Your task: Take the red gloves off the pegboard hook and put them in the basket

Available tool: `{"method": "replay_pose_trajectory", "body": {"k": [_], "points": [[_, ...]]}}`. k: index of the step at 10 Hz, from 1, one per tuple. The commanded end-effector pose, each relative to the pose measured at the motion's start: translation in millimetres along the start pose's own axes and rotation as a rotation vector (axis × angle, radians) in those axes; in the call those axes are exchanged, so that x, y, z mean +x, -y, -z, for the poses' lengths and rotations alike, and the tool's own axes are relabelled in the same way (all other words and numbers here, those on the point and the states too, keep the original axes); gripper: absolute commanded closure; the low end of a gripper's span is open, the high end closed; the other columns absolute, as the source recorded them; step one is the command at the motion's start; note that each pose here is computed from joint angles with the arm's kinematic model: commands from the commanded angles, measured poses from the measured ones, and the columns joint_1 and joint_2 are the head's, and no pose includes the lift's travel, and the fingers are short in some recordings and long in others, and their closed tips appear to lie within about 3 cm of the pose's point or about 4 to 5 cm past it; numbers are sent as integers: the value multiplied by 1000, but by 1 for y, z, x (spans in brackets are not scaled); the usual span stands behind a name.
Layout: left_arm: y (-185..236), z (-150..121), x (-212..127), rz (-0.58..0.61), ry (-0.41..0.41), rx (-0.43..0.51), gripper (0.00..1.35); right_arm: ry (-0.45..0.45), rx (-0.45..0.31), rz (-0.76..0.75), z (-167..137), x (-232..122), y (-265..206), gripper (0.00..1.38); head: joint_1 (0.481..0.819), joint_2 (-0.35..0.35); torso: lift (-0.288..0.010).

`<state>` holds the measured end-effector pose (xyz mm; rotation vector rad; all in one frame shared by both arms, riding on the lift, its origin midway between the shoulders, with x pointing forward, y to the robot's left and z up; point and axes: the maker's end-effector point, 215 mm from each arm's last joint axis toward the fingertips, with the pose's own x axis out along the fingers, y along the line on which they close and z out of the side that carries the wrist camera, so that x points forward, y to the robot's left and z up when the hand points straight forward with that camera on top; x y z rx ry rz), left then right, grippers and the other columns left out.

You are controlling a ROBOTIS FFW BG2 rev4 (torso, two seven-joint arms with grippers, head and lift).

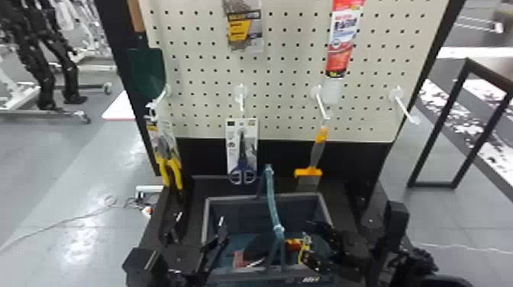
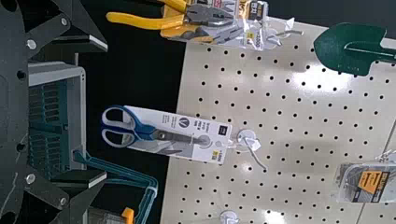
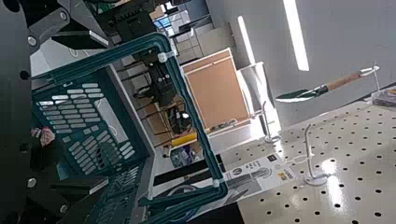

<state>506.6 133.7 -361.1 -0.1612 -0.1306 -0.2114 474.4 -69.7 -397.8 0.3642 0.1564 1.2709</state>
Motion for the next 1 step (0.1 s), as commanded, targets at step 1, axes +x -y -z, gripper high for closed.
{"method": "replay_pose_trajectory", "body": {"k": [1], "points": [[1,-1,0,-1,1,-3,320,5,-1,2,0,-1,0,257,549,0,-100]]}}
